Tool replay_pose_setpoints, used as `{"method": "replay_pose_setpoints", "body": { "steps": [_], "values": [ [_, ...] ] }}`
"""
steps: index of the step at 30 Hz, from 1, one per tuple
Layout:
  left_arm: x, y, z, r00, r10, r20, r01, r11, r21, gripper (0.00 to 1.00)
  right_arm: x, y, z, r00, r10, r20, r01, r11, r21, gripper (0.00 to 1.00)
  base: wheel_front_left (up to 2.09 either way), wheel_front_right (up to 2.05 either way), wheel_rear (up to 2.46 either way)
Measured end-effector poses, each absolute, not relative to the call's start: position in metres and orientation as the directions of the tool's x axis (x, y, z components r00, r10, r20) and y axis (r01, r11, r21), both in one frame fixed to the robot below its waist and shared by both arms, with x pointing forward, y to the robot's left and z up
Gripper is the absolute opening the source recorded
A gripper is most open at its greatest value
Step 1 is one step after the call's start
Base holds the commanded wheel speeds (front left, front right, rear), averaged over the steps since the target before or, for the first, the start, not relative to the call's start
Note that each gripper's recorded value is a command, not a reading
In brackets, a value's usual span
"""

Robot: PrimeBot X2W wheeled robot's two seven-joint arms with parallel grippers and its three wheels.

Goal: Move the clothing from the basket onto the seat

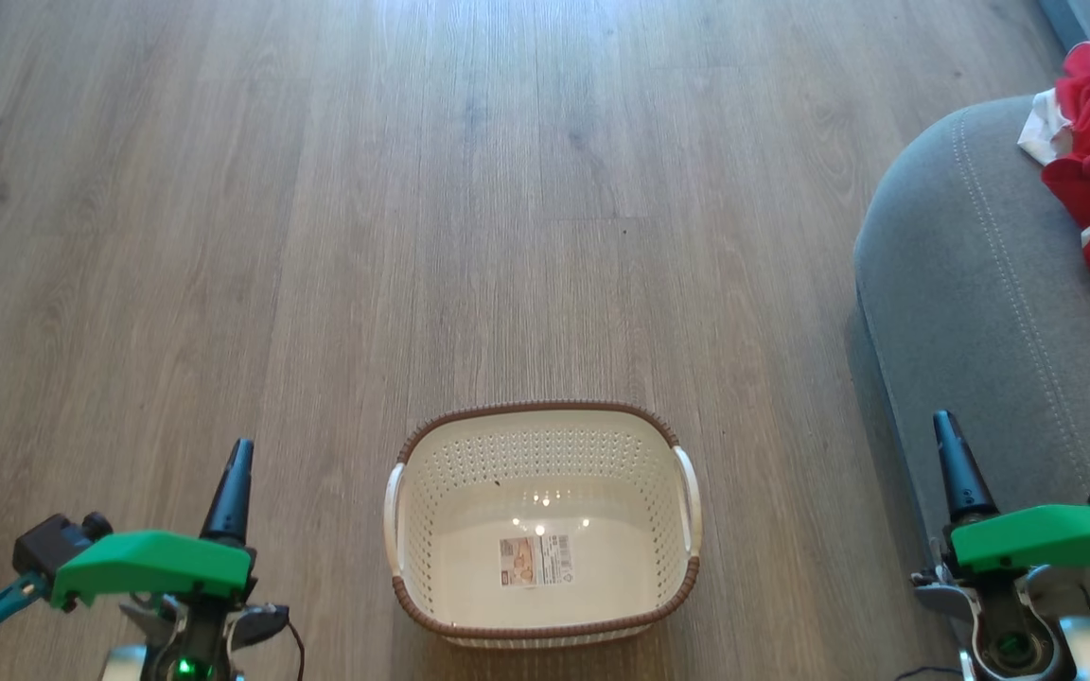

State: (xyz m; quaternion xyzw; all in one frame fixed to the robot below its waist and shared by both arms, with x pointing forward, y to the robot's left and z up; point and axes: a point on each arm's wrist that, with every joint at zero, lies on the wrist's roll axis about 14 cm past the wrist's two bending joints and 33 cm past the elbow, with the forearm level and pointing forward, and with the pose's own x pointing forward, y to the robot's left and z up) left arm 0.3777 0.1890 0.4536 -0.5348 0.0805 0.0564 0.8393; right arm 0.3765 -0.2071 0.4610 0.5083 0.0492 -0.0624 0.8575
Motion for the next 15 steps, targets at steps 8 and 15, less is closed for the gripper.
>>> {"method": "replay_pose_setpoints", "body": {
  "steps": [8, 15],
  "values": [
    [0.3786, 0.1886, 0.4575, 0.983, 0.001, -0.183, -0.172, 0.353, -0.92, 0.0, 0.3764, -0.207, 0.4637, 0.989, -0.053, -0.141, 0.15, 0.396, 0.906, 0.0, 0.0, 0.0, 0.0],
    [0.3798, 0.187, 0.4636, 0.987, -0.011, -0.161, -0.151, 0.279, -0.948, 0.0, 0.3762, -0.2073, 0.4662, 0.99, -0.048, -0.134, 0.142, 0.314, 0.939, 0.0, 0.0, 0.0, 0.0]
  ]
}}
